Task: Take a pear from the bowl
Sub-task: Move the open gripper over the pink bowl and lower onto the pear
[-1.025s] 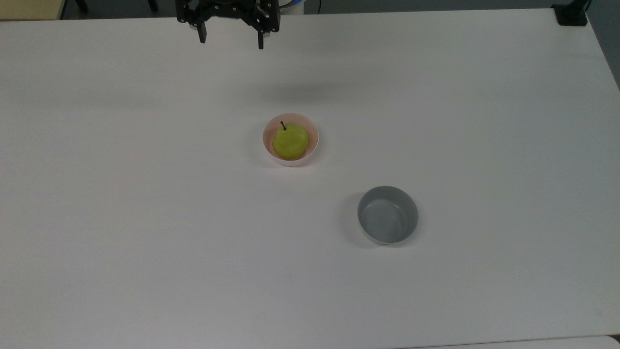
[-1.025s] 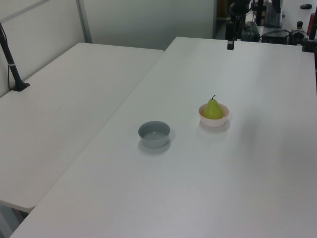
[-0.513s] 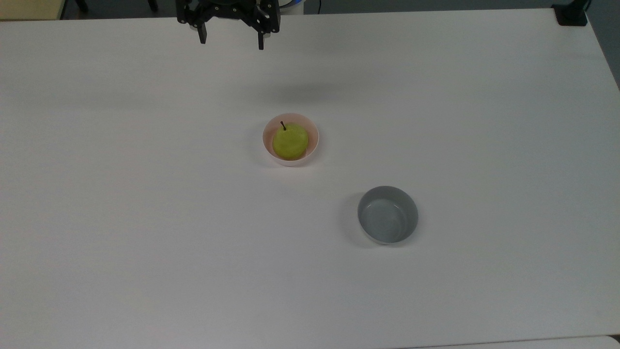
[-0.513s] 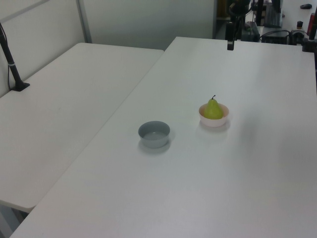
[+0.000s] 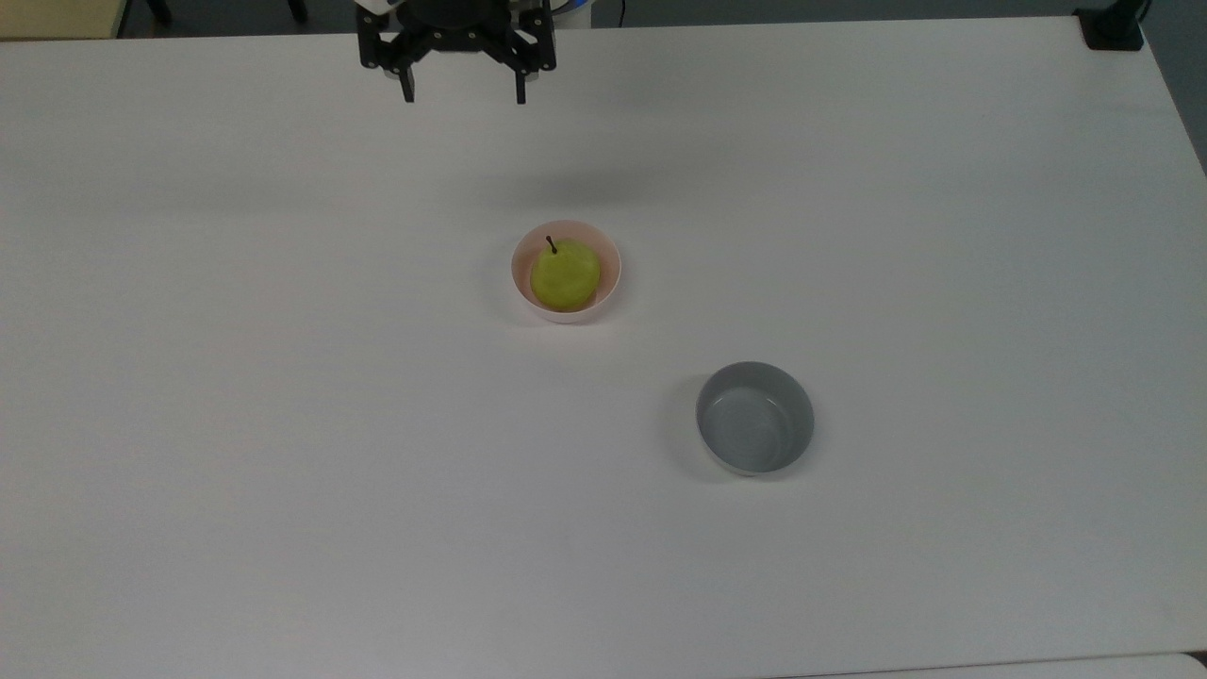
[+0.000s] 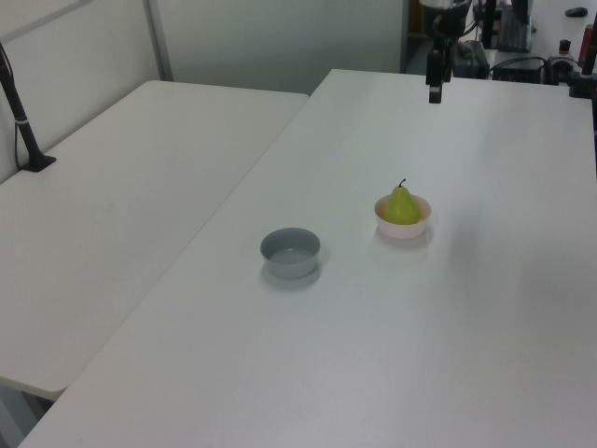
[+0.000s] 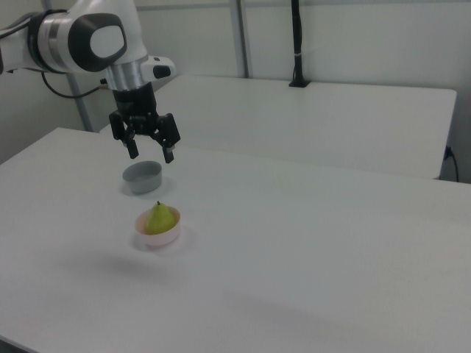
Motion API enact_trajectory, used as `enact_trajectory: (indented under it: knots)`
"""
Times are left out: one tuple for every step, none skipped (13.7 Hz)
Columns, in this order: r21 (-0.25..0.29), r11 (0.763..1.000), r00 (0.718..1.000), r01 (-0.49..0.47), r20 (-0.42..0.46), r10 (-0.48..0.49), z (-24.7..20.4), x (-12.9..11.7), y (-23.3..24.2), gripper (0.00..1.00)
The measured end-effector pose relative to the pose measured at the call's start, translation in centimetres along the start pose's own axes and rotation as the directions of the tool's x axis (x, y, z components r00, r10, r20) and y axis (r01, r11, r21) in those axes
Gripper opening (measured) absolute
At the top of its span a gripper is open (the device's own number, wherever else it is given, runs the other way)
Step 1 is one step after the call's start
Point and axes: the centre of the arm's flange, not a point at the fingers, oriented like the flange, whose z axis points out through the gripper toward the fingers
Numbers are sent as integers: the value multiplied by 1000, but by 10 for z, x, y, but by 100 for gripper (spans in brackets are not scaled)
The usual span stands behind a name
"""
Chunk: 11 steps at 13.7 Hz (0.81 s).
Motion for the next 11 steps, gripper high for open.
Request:
enact_trajectory:
  knots:
    - [0,999,999,33,-6,-33,11,4,-10,100]
    - [-1,998,998,63,-15,-63,25,8,-21,100]
    - [-1,996,996,88,-17,-88,41,11,-32,100]
    - [-1,994,994,107,-19,-107,60,15,-42,100]
    - [-1,993,992,121,-21,-121,78,19,-48,100]
    - [-1,991,991,131,-20,-131,90,21,-52,100]
    - [0,989,989,147,-13,-147,110,25,-59,100]
    - [1,987,987,158,-7,-158,126,29,-65,100]
    - [1,987,987,162,-6,-162,136,31,-68,100]
    - [2,986,986,166,-3,-166,146,34,-69,100]
    - [2,985,985,170,3,-170,161,38,-71,100]
